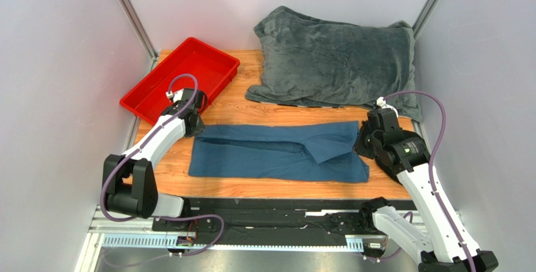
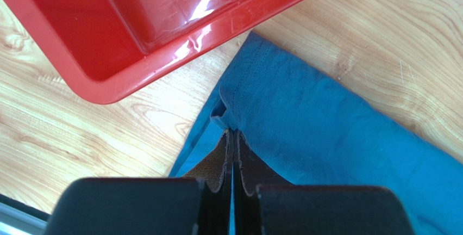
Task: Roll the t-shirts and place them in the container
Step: Fold the T-shirt at the center of the board.
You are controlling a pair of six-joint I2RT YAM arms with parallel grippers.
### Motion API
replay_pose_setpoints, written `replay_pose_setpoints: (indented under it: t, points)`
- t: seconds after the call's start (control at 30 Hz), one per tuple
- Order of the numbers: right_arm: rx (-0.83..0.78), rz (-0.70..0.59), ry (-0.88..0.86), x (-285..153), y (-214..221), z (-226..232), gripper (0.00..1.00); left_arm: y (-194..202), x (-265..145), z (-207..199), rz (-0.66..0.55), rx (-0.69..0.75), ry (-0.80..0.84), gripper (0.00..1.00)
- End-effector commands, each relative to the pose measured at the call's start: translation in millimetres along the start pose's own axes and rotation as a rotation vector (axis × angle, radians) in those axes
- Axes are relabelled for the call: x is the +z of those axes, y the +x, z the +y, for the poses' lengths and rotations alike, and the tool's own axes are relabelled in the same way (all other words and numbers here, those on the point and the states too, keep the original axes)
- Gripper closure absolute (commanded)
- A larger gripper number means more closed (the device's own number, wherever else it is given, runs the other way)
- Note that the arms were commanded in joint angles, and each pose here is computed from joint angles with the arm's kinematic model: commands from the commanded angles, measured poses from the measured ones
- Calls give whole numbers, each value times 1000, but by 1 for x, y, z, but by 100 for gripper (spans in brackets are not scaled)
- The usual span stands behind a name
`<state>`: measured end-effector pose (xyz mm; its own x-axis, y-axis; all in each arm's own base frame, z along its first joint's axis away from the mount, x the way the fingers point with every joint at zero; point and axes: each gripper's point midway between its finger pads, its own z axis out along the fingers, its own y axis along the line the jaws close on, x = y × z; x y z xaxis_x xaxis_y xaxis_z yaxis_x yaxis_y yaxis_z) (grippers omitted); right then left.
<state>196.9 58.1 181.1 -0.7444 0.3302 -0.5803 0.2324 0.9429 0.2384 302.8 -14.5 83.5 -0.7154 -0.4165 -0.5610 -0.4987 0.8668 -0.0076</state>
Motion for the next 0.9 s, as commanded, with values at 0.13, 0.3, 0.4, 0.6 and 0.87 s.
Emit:
replay_pose_setpoints:
  t: [0.13, 0.3, 0.4, 0.6, 0.87]
  points:
    - [59, 5, -38, -2, 11, 3, 100, 5, -3, 4, -25, -57, 28, 100]
    - [93, 36, -22, 4, 19, 1, 100, 12, -1, 8, -9, -66, 16, 100]
    - [110, 42, -17, 6, 23, 0, 100, 11, -3, 12, -20, -78, 7, 100]
    - [116, 27, -25, 0, 17, 2, 100, 2, -13, 18, -55, -85, 2, 100]
    - [144, 76, -20, 19, 35, 1, 100, 18, -4, 21, -10, -95, -1, 100]
